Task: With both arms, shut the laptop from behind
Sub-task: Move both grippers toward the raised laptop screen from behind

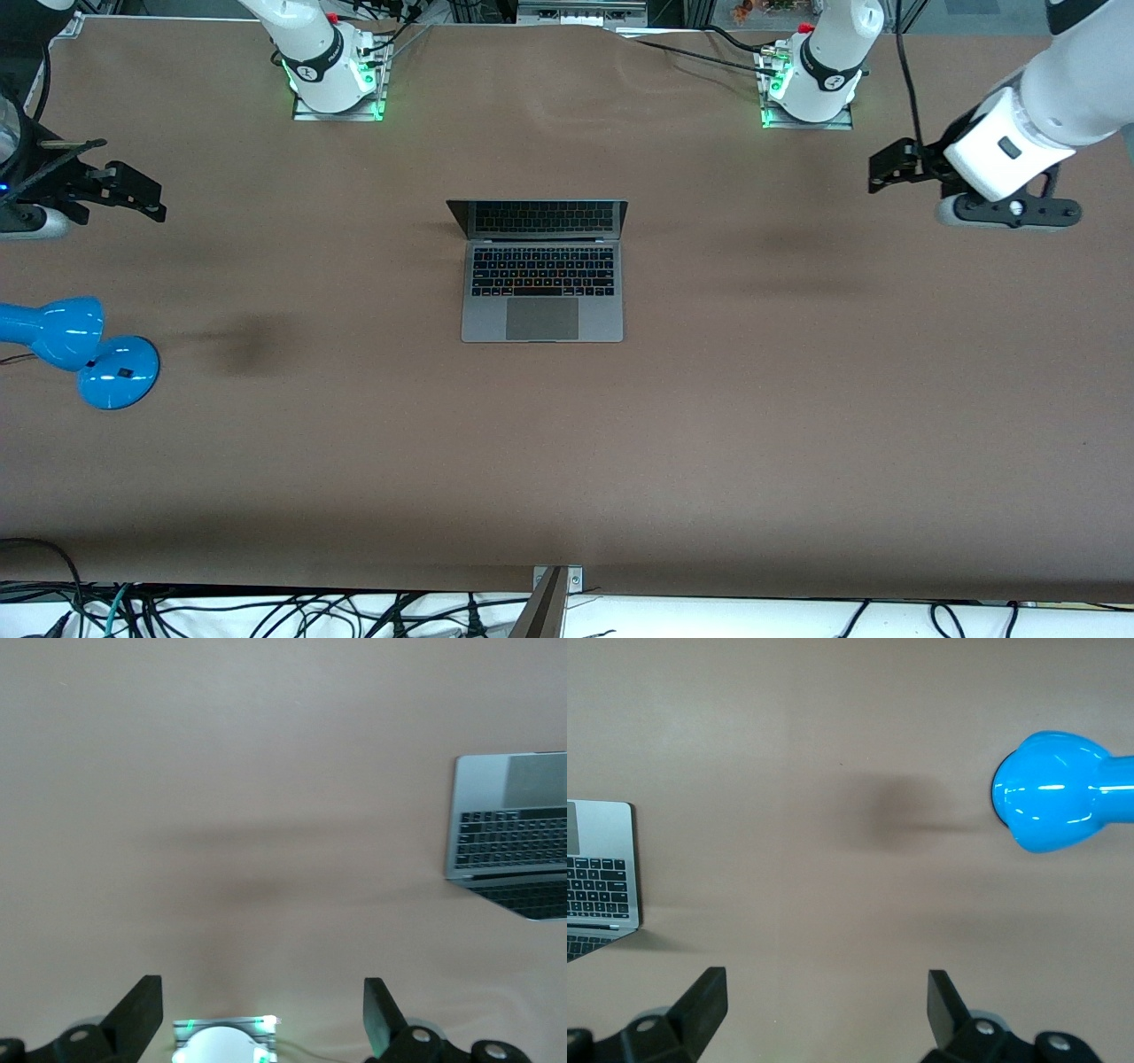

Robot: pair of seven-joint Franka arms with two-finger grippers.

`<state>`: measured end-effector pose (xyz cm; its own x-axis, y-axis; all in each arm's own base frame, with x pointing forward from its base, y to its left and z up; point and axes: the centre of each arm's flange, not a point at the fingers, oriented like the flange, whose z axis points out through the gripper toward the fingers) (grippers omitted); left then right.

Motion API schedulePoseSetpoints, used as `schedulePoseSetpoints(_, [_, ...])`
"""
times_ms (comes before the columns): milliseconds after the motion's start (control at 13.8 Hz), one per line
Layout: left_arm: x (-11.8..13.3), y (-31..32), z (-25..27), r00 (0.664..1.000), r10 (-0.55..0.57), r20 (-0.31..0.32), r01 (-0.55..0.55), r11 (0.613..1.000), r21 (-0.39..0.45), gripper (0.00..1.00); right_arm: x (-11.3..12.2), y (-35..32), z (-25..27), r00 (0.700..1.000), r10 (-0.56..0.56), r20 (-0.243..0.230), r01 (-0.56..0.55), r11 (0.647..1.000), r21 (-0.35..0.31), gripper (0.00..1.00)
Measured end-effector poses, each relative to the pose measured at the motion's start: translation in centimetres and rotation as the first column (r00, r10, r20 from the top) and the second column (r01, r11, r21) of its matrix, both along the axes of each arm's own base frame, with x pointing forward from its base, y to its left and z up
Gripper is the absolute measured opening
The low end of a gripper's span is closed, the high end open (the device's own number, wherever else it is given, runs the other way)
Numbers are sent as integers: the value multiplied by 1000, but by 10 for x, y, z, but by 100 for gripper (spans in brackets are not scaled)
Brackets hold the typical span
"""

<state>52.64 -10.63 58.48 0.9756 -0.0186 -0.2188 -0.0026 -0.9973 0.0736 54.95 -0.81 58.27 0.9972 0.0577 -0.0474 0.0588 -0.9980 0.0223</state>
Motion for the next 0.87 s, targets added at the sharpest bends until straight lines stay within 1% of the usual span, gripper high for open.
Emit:
schedulePoseSetpoints(145, [-3,-25,-5,1000,13,-17,-13,1000,-3,100,-1,2,-2,1000,3,-12,-3,1000,0,100])
schedulePoseSetpoints(291, [-8,-52,-10,999,6,-33,-6,1000,1,100,-5,14,-8,999,24,-49,-24,1000,0,100])
schedulePoseSetpoints(363, [-10,-67,-15,999,1,-49,-2,1000,-15,100,-6,27,-10,997,46,-62,-46,999,-1,100])
schedulePoseSetpoints(508, [-10,-88,-28,996,1,-90,-6,999,-53,100,-11,62,-16,990,103,-94,-104,995,-2,100])
schedulePoseSetpoints(581, [-9,-96,-37,994,-4,-108,-2,998,-58,100,-14,83,-21,984,140,-110,-141,990,-2,100])
schedulePoseSetpoints(726, [-10,-116,-54,989,4,-150,-11,999,-48,100,-20,131,-32,969,210,-133,-212,977,-1,100])
schedulePoseSetpoints(872, [-22,-153,-69,980,50,-193,-53,999,-9,100,-28,172,-42,965,216,-151,-219,976,-5,100])
